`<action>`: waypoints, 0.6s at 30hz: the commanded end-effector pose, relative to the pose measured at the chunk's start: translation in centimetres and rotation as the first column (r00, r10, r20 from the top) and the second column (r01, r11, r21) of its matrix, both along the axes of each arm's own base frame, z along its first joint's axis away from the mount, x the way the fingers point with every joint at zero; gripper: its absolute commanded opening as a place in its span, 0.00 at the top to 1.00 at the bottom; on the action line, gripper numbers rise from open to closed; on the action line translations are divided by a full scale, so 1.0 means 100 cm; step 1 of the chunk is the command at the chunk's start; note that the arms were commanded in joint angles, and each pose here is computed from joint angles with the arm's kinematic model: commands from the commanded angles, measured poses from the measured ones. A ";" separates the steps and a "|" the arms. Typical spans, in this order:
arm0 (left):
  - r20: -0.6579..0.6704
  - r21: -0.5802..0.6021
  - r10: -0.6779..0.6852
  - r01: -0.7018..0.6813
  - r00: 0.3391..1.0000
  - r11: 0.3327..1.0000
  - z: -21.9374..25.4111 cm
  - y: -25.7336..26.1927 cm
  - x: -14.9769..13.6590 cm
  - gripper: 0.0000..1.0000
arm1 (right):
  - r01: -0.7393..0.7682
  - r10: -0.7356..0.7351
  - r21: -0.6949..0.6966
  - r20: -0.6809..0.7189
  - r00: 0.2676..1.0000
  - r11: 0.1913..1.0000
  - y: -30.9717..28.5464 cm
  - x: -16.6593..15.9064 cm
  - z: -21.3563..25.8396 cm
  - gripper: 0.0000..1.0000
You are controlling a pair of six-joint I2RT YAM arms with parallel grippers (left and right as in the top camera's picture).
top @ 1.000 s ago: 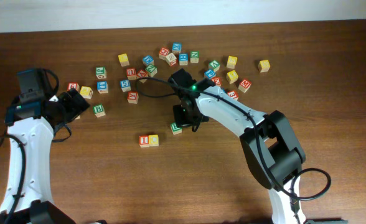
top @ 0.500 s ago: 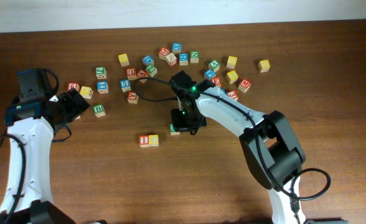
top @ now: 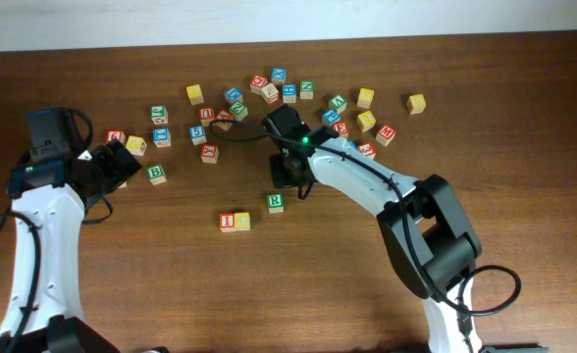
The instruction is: Spell out ICRA
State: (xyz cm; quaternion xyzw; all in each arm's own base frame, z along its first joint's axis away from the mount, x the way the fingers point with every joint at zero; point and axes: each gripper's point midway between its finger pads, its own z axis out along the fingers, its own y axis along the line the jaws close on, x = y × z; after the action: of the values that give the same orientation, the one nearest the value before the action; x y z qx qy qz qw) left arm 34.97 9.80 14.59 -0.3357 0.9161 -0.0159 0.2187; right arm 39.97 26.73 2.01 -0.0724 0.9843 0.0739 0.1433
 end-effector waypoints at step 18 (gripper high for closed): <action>0.002 -0.007 0.005 -0.005 1.000 1.000 0.000 0.001 0.000 0.01 | -0.093 0.097 0.058 -0.084 0.992 0.994 0.034 -0.041 -0.001 0.96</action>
State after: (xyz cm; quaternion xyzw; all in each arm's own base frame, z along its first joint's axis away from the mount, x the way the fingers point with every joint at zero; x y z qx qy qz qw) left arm 34.97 9.80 14.59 -0.3359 0.9160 -0.0160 0.2187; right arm 36.30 30.06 1.53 -0.1135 0.9827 0.1033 0.1038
